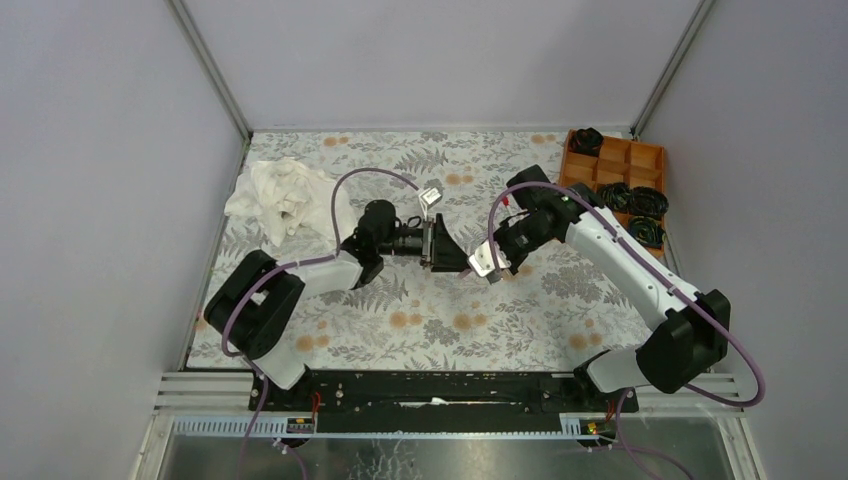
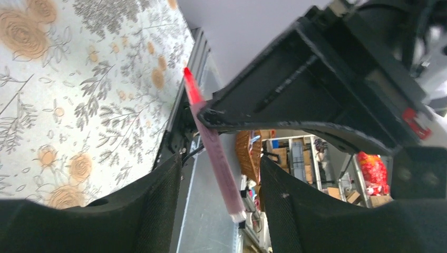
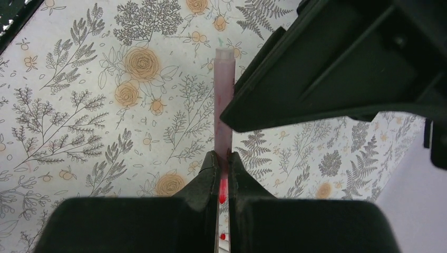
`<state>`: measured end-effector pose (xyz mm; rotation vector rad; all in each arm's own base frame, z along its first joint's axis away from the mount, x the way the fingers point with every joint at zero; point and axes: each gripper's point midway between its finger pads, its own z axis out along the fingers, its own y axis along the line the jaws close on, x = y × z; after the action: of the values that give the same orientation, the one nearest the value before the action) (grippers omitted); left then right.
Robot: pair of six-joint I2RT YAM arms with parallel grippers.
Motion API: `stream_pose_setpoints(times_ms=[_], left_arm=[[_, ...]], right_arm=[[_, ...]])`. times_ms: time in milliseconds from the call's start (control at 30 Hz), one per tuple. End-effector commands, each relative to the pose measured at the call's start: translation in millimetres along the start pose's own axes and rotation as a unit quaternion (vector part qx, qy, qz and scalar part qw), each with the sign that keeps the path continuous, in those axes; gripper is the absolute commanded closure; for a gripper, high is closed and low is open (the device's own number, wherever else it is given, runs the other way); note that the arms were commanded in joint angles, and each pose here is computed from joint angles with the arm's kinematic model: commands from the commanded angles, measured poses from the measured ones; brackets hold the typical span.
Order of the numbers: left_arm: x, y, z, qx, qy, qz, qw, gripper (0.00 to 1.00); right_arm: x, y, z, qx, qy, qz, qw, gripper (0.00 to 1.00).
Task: Insert the pens into the pen caps
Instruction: Pick up the pen from the center of the board.
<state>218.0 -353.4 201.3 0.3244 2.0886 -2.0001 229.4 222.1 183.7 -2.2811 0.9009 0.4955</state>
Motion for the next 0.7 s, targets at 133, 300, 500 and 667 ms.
stream_pose_setpoints(times_ms=[133,300,500,667], left_arm=[[17,24,10,-0.06,0.065,-0.006,0.996,0.54],[19,26,11,-0.067,0.083,-0.009,0.994,0.81],[18,23,11,-0.064,0.081,0.001,0.995,1.0],[11,18,5,-0.061,0.029,0.039,0.997,1.0]], right_arm=[[-6,-4,2,-0.01,0.012,-0.015,1.0,1.0],[-6,-3,5,-0.016,0.022,-0.02,0.999,1.0],[-11,-3,6,-0.012,0.018,-0.005,1.0,0.95],[-17,-21,-11,0.056,0.03,0.111,0.992,0.31]])
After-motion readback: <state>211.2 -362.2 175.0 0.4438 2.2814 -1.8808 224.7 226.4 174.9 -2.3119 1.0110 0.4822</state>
